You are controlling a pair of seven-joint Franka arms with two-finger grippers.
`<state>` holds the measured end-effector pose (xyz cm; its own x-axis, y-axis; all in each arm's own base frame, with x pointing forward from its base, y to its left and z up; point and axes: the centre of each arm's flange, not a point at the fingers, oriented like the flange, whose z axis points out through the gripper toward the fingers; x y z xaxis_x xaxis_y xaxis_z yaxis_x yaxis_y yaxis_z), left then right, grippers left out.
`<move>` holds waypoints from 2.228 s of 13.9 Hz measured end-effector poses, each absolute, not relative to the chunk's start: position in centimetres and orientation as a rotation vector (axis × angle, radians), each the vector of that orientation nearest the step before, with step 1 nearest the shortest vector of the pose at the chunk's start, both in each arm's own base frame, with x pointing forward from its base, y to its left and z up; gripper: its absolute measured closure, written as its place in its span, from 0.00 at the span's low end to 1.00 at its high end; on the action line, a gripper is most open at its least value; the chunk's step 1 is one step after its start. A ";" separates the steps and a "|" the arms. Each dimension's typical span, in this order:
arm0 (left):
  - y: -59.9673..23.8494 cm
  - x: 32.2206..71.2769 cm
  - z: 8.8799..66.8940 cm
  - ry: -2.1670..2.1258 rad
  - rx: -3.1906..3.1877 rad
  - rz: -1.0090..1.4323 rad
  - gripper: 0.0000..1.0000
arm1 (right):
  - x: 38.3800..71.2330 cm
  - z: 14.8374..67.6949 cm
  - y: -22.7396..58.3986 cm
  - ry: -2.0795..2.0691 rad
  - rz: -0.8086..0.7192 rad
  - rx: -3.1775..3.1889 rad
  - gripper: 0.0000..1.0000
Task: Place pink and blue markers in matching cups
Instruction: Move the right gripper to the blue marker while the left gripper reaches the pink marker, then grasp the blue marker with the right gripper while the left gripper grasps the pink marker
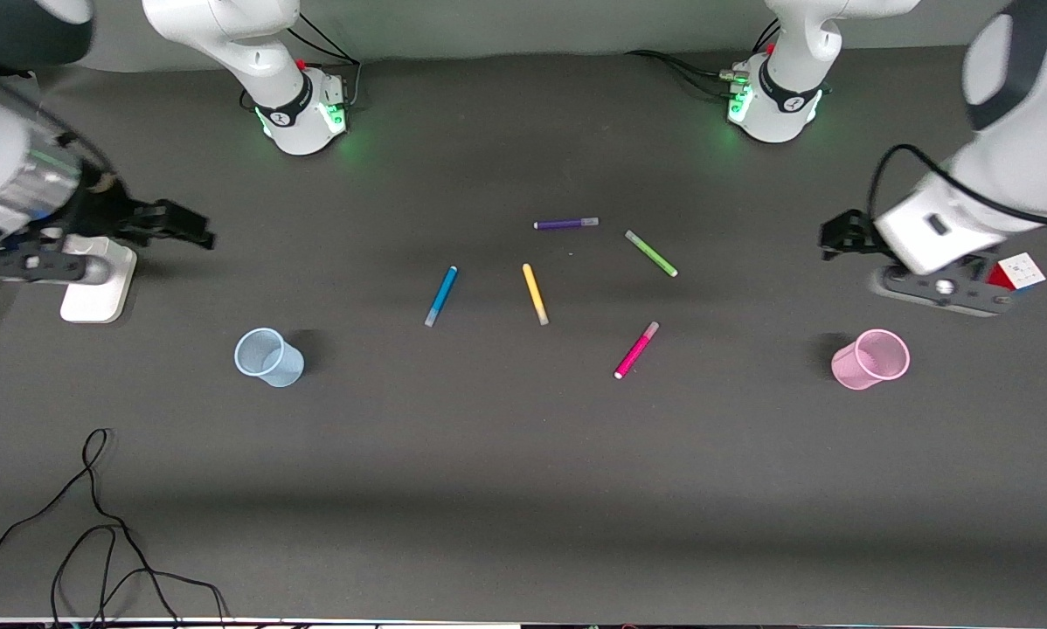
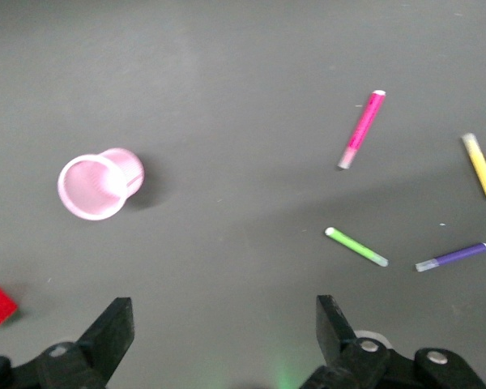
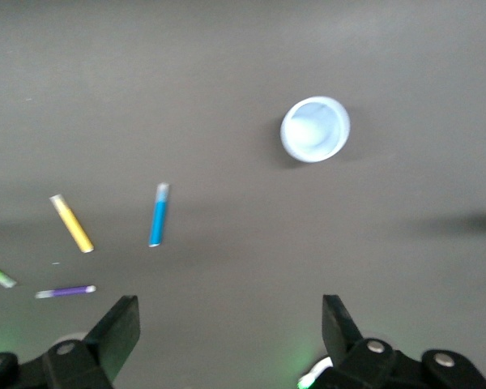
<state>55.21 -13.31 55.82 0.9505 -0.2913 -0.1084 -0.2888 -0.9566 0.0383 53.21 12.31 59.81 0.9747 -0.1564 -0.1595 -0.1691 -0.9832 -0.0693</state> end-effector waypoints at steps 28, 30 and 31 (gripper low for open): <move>-29.6 51.1 21.9 -1.048 2.916 -0.185 0.00 | 54.9 21.0 28.3 0.750 0.629 -3.036 0.05; -29.4 51.2 19.8 -1.051 2.908 -0.185 0.00 | 54.3 17.9 29.0 0.743 0.640 -3.052 0.07; -29.4 51.2 19.2 -1.047 2.904 -0.180 0.00 | 54.1 17.0 29.2 0.743 0.649 -3.056 0.08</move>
<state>51.20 -29.42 19.20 0.7642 -0.6383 -0.0924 -0.6326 -0.7697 0.0858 54.11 29.17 16.95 0.8116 -0.4537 -0.3682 -0.4257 -0.8907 0.1591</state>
